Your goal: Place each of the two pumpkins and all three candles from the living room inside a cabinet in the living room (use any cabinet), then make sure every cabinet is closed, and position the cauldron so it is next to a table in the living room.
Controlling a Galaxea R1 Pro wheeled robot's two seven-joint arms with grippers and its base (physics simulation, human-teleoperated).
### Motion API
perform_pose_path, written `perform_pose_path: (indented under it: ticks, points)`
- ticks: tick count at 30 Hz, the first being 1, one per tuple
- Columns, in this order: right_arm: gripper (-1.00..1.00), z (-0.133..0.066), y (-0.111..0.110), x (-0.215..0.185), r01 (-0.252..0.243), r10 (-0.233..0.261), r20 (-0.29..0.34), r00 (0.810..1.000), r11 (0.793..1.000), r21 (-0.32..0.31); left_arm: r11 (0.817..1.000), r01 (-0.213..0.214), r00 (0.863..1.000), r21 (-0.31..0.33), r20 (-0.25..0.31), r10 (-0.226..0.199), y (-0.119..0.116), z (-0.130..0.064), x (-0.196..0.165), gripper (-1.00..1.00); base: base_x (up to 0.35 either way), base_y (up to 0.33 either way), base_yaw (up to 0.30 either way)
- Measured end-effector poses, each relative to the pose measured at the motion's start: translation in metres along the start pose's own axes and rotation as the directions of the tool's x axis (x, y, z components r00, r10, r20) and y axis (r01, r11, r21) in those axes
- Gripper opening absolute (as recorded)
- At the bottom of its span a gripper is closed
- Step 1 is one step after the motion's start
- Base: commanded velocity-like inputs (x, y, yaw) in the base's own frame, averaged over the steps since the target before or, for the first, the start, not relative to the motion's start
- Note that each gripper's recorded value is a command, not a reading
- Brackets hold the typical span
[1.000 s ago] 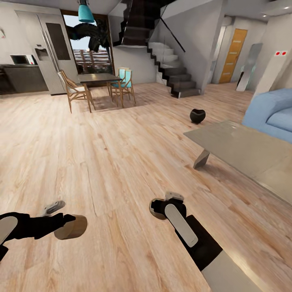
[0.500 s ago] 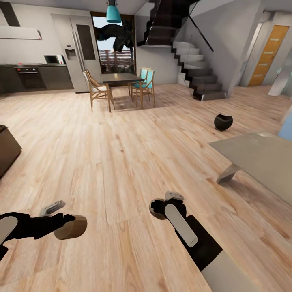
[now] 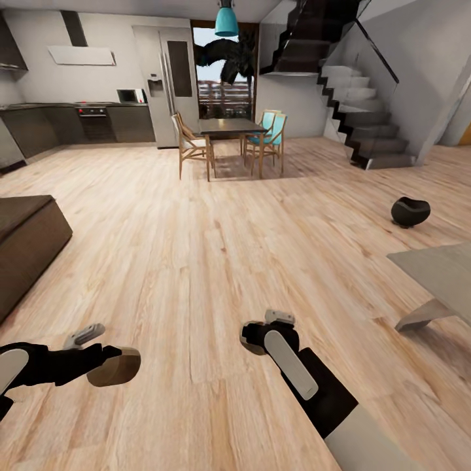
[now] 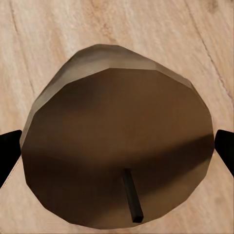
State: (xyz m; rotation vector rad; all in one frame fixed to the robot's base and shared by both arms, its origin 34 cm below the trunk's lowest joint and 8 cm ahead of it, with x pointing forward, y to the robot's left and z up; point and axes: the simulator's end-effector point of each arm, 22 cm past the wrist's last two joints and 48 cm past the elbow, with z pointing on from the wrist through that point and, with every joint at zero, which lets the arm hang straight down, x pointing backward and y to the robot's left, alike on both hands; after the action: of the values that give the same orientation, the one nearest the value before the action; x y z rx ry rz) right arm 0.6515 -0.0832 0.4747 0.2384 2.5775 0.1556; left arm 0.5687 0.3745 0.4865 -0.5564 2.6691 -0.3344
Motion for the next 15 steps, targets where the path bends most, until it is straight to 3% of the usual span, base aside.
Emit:
perform_pose_path:
  ticks: [15]
  points:
    - [-1.00,-0.0002,0.0015,0.0011,0.008,-0.008,0.000,1.000,1.000,-0.001,1.000,-0.001,1.000,0.000,-0.001,0.001,-0.0003,0.0003,0.0005,-1.00,0.323,-0.028,0.292]
